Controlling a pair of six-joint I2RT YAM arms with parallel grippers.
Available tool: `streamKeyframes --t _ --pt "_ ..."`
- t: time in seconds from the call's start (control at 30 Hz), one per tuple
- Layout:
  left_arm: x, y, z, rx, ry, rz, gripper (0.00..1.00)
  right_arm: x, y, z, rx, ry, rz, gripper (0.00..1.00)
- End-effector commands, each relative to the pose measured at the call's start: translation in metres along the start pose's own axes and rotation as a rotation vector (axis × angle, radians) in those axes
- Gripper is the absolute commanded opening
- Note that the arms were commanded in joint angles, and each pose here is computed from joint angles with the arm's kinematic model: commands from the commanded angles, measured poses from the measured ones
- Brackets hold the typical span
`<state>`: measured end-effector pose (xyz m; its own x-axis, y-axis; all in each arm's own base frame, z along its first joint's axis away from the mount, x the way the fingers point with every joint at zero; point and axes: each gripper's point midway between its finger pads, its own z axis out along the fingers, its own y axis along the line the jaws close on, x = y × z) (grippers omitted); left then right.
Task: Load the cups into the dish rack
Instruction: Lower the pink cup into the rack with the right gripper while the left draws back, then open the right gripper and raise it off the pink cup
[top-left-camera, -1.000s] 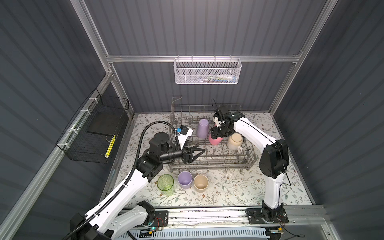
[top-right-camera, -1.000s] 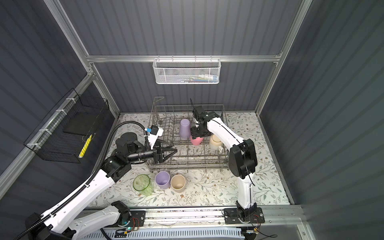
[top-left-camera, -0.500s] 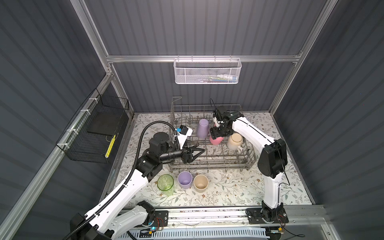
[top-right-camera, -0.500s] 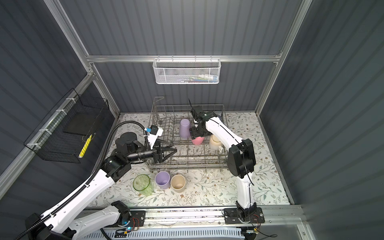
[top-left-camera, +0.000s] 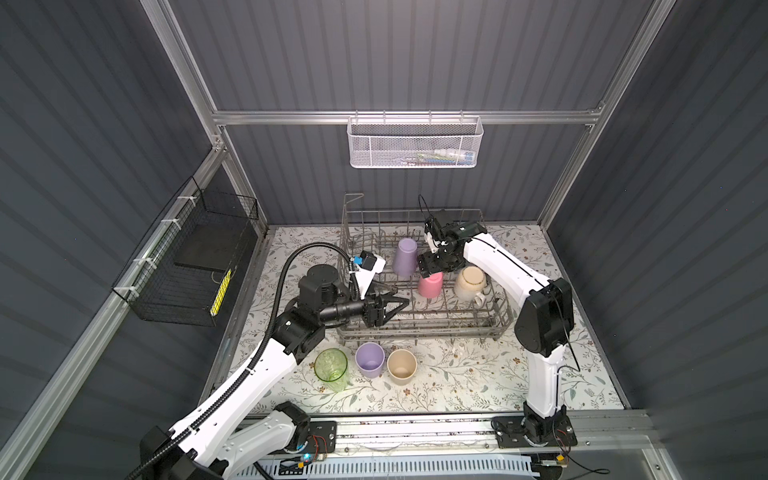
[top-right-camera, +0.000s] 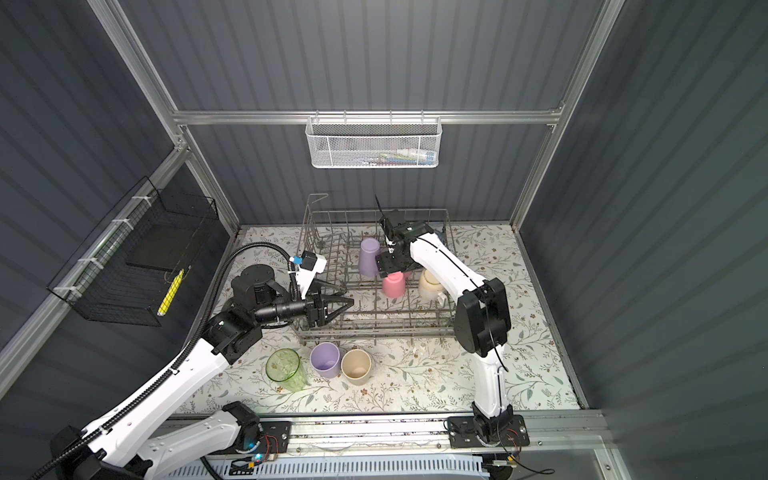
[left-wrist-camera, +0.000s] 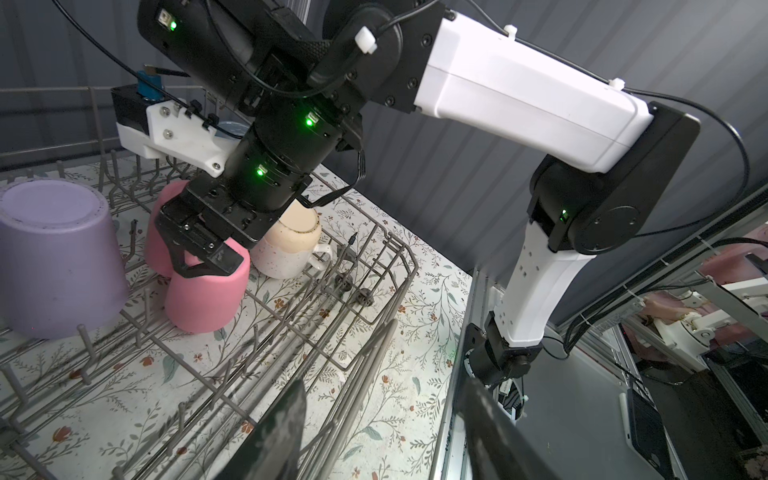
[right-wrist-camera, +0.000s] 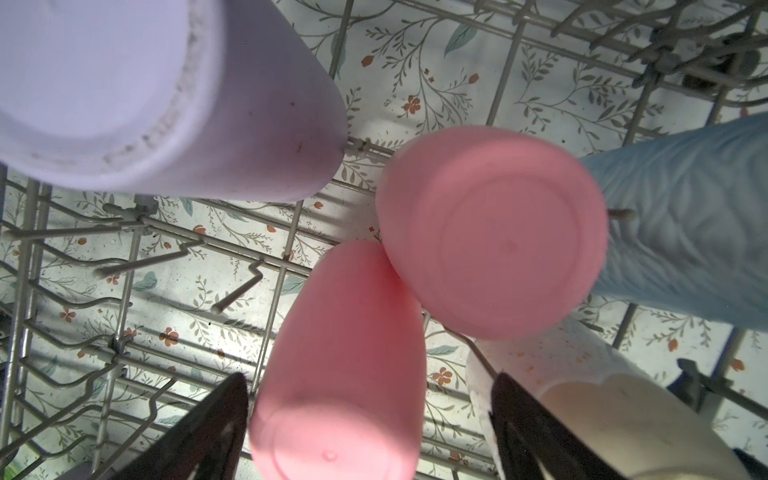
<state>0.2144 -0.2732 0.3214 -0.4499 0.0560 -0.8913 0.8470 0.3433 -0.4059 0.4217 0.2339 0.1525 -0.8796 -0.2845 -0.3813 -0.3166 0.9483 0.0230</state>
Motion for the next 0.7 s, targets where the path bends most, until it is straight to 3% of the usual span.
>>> streamKeyframes --t 0.0,0.67 --pt "0.006 0.000 -0.002 0.005 0.010 0.010 0.60 -0.002 0.002 -0.007 0.006 -0.006 -0.004 0.92" --pt "-0.001 0.000 0.002 0.016 0.015 0.003 0.60 -0.008 0.001 -0.102 -0.068 -0.235 0.040 0.94"
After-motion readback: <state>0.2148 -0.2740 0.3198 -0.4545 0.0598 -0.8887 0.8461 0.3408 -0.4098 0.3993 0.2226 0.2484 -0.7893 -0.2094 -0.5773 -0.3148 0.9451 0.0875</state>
